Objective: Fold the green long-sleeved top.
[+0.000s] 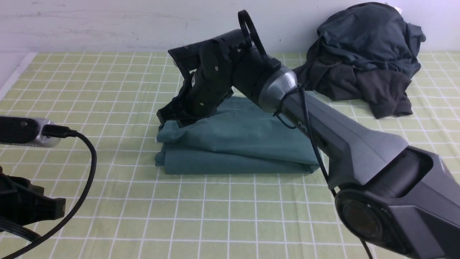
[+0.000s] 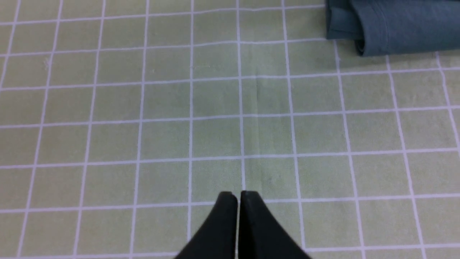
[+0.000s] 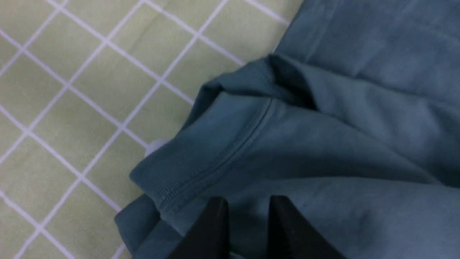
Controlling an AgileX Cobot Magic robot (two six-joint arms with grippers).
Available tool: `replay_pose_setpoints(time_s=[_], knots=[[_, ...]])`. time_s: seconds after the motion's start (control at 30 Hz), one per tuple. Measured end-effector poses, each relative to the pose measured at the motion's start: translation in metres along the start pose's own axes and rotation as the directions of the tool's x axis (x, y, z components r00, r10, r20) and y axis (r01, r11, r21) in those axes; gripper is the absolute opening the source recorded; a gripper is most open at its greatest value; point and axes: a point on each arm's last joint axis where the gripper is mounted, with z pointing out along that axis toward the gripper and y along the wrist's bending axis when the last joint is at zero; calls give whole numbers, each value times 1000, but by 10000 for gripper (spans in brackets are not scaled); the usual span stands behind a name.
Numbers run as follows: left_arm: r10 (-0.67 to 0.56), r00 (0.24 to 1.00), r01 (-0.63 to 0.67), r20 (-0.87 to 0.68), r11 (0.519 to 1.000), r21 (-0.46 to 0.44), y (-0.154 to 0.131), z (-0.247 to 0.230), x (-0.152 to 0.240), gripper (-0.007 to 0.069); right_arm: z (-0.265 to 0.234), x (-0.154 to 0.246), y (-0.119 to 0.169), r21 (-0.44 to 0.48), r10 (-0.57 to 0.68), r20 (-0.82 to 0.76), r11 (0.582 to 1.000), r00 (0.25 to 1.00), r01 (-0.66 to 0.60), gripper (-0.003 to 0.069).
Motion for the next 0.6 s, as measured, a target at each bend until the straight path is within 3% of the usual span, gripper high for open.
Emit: replay_pose_setpoints(time_s=[0.1,0.27,0.43,0.47,0.53,0.6], knots=[[-4,1000,4,12,1000,5,0,0,-1,-3,19,10,6,-60,-31,-37,998,999,29,22],[-4,1000,4,21,1000,6,-1,0,-2,-3,-22,-7,16,-103,-140,24,984,990,142,-11],[-4,1000,3,20,1000,6,-1,0,-2,-3,-163,-46,22,-92,-163,265,977,950,193,-14],[-4,1000,3,19,1000,6,-1,0,-2,-3,-169,-47,22,-91,-163,275,977,948,194,-14],[-3,1000,3,14,1000,6,-1,1,-2,-3,-258,-50,18,-44,-176,400,977,899,211,-14],[-3,1000,3,11,1000,5,-1,2,-2,-3,-311,-42,6,29,-189,450,980,873,198,-14]])
